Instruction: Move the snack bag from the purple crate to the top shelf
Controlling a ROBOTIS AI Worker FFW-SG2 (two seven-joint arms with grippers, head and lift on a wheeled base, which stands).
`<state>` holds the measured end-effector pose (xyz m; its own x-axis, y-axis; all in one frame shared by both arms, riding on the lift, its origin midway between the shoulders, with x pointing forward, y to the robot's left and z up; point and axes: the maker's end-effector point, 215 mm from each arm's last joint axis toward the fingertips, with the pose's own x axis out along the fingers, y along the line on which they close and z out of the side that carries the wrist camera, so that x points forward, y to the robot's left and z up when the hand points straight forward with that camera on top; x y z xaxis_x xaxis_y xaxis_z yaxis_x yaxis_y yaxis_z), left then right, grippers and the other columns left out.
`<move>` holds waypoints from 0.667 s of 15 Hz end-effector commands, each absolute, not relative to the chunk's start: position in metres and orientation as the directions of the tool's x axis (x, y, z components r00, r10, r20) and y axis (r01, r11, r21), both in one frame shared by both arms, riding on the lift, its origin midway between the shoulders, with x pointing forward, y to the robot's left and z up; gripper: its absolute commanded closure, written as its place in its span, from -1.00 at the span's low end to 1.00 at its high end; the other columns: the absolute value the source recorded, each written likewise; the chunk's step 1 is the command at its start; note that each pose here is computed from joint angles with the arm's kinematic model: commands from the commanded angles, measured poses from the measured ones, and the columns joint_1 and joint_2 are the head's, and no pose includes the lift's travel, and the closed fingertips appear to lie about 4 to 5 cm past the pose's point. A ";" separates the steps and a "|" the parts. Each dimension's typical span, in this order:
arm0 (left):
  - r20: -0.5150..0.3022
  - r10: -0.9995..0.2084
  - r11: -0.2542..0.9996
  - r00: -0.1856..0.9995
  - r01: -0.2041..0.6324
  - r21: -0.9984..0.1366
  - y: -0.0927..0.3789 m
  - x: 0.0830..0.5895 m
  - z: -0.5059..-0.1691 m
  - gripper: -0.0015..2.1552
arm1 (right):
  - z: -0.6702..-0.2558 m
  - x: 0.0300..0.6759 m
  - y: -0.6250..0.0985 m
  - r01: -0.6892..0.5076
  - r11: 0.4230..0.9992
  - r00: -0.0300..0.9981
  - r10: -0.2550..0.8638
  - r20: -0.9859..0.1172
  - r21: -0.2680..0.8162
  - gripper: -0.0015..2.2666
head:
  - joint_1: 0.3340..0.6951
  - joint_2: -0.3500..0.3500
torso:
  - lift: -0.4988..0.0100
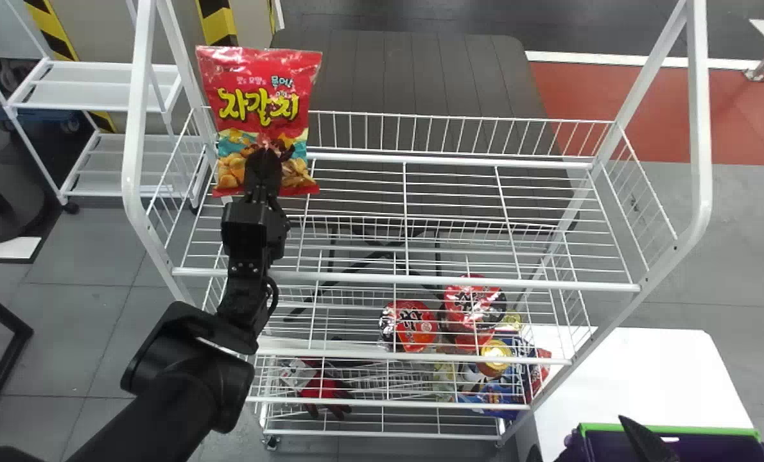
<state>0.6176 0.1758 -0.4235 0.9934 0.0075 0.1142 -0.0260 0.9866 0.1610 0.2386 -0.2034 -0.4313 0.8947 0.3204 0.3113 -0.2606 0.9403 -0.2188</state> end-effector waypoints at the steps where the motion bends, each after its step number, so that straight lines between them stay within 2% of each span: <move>1: 0.112 0.006 0.986 0.994 -0.024 0.164 0.177 0.618 -0.424 0.02 | -0.432 0.239 -0.203 -0.261 0.940 0.895 0.320 0.311 -0.218 -0.93 | 1.00 -0.10 | 0.96; 3: 0.110 0.002 0.986 0.994 -0.021 0.168 0.177 0.618 -0.425 -0.17 | -0.432 0.240 -0.203 -0.260 0.941 0.896 0.320 0.309 -0.218 -0.93 | 1.00 -0.10 | 0.96; 5: 0.107 -0.001 0.985 0.994 -0.017 0.170 0.177 0.618 -0.426 -0.22 | -0.431 0.239 -0.204 -0.259 0.941 0.895 0.319 0.312 -0.218 -0.93 | 1.00 -0.10 | 0.96; 6: 0.104 -0.002 0.985 0.995 -0.016 0.172 0.178 0.617 -0.428 -0.50 | -0.432 0.240 -0.204 -0.261 0.940 0.895 0.321 0.310 -0.220 -0.93 | 1.00 -0.10 | 0.96; 8: 0.103 -0.003 0.985 0.995 -0.015 0.173 0.177 0.617 -0.428 -0.64 | -0.431 0.240 -0.204 -0.259 0.941 0.895 0.319 0.312 -0.220 -0.93 | 1.00 -0.10 | 0.96; 9: 0.103 -0.002 0.985 0.995 -0.016 0.172 0.178 0.618 -0.428 -0.82 | -0.432 0.241 -0.204 -0.259 0.941 0.895 0.319 0.311 -0.219 -0.93 | 1.00 -0.10 | 0.96; 10: 0.103 -0.004 0.985 0.995 -0.014 0.172 0.178 0.618 -0.428 -0.88 | -0.432 0.241 -0.204 -0.259 0.941 0.896 0.319 0.309 -0.219 -0.93 | 1.00 -0.10 | 0.96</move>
